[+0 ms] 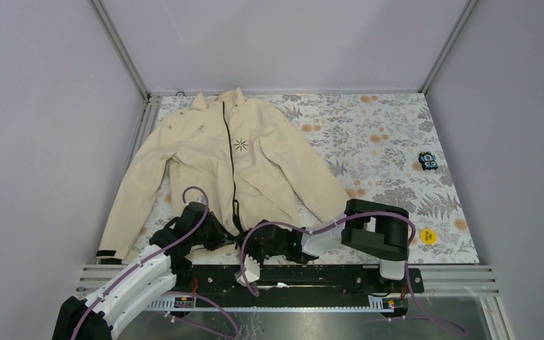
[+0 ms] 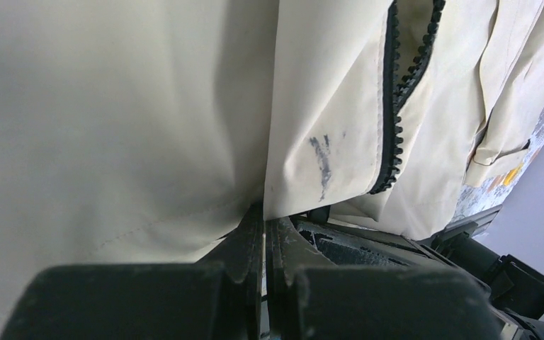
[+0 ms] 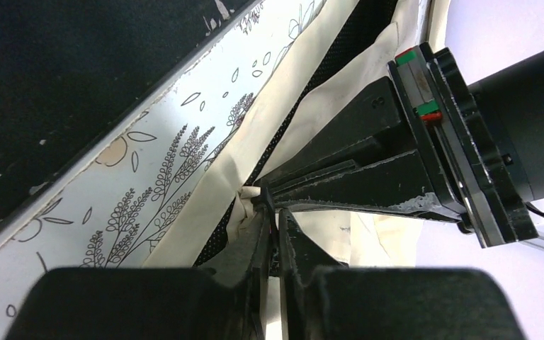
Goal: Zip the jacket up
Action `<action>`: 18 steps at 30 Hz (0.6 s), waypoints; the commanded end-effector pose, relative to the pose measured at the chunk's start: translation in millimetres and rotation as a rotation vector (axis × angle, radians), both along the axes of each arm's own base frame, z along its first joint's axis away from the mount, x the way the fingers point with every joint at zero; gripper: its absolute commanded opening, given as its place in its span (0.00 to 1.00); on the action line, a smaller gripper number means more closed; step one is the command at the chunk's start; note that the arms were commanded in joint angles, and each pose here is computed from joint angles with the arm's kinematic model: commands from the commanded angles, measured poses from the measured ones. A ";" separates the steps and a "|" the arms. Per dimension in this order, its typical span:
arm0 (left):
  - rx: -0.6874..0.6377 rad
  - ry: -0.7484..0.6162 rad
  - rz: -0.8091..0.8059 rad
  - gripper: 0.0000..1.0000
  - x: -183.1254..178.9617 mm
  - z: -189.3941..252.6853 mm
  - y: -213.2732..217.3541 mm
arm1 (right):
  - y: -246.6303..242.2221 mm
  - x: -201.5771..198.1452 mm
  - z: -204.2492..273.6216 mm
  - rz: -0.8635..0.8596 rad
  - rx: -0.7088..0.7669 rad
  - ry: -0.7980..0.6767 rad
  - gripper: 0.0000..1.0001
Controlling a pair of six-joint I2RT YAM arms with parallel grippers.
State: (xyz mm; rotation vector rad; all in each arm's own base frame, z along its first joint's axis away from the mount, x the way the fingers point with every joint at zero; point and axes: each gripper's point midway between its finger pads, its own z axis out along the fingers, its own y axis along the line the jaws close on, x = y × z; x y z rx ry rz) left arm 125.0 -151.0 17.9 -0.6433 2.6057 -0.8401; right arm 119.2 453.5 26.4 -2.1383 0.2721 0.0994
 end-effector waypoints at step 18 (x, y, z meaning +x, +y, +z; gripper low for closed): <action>-0.064 -0.011 0.006 0.00 1.6 14.6 -9.0 | 5.5 0.1 28.2 -0.169 0.244 0.579 0.00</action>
